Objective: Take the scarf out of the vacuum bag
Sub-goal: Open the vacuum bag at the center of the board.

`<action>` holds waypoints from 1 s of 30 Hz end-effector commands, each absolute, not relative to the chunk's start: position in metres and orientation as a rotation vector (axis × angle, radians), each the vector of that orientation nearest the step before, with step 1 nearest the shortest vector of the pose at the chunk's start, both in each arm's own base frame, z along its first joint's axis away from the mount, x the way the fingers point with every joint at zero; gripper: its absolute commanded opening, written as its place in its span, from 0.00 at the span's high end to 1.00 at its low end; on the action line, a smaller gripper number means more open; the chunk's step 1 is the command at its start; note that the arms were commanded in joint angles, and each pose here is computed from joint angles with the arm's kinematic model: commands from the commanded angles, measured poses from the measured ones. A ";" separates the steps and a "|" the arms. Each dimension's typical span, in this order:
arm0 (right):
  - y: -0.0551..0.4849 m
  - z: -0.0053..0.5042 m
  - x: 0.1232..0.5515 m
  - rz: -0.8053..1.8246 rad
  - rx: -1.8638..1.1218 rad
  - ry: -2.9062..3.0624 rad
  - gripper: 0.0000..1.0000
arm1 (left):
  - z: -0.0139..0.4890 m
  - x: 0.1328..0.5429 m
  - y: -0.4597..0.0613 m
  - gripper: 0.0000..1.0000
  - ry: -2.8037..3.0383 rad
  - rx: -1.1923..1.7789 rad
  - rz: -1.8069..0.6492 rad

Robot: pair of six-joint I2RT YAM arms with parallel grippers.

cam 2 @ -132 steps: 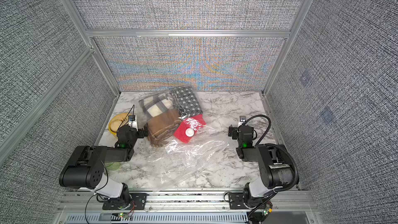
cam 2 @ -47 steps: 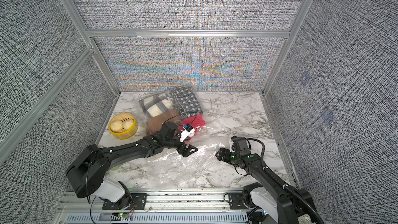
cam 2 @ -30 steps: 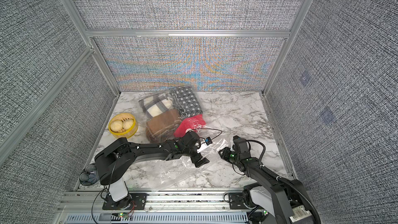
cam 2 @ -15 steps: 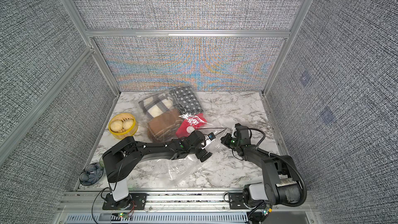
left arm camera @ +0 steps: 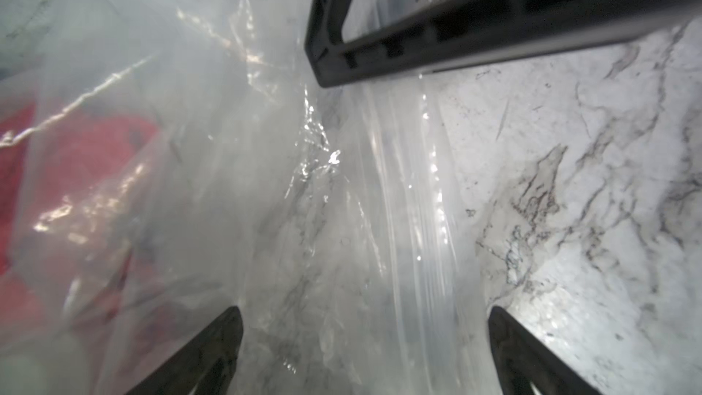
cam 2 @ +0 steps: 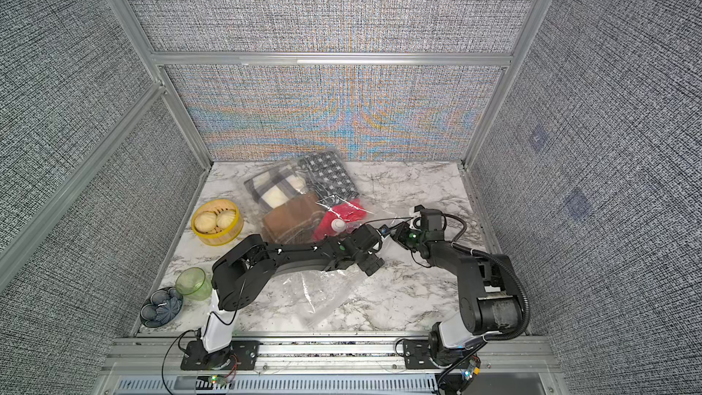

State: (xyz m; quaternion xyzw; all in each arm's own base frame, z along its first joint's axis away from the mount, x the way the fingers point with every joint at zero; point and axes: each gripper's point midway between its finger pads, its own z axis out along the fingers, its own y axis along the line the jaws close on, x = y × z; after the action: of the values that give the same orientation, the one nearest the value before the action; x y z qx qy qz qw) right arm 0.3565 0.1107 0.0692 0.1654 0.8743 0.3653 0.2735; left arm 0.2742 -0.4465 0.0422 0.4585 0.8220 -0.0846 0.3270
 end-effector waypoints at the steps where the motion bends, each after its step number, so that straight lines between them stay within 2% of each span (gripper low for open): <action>1: 0.113 0.072 0.342 1.017 0.437 2.338 0.60 | 0.043 0.269 -0.434 0.00 2.172 1.186 -0.173; 4: 0.111 0.076 0.327 1.004 0.433 2.322 0.57 | 0.046 0.264 -0.428 0.00 2.167 1.187 -0.172; 6: 0.106 0.076 0.318 0.965 0.432 2.330 0.57 | 0.041 0.266 -0.428 0.04 2.161 1.208 -0.142; 9: 0.099 0.072 0.308 0.911 0.439 2.330 0.57 | 0.033 0.268 -0.433 0.21 2.193 1.208 -0.133; 11: 0.098 0.069 0.302 0.905 0.439 2.336 0.57 | 0.032 0.267 -0.437 0.26 2.196 1.207 -0.147; 13: 0.099 0.064 0.296 0.909 0.437 2.345 0.57 | 0.036 0.265 -0.439 0.26 2.191 1.197 -0.181; 16: 0.099 0.059 0.290 0.903 0.425 2.355 0.57 | 0.052 0.258 -0.439 0.15 2.162 1.178 -0.260; 18: 0.098 0.056 0.287 0.898 0.420 2.361 0.57 | 0.068 0.255 -0.438 0.13 2.145 1.151 -0.301; 24: 0.098 0.054 0.282 0.891 0.404 2.365 0.57 | 0.056 0.259 -0.438 0.20 2.164 1.165 -0.246; 30: 0.098 0.056 0.280 0.886 0.396 2.359 0.57 | 0.038 0.258 -0.438 0.21 2.201 1.174 -0.229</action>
State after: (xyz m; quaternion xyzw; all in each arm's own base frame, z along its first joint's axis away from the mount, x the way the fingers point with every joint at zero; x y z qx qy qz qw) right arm 0.2817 0.0978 0.0572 0.1530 0.8826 0.3352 0.2919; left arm 0.2582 -0.4390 0.0387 0.4495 0.8312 -0.0904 0.3145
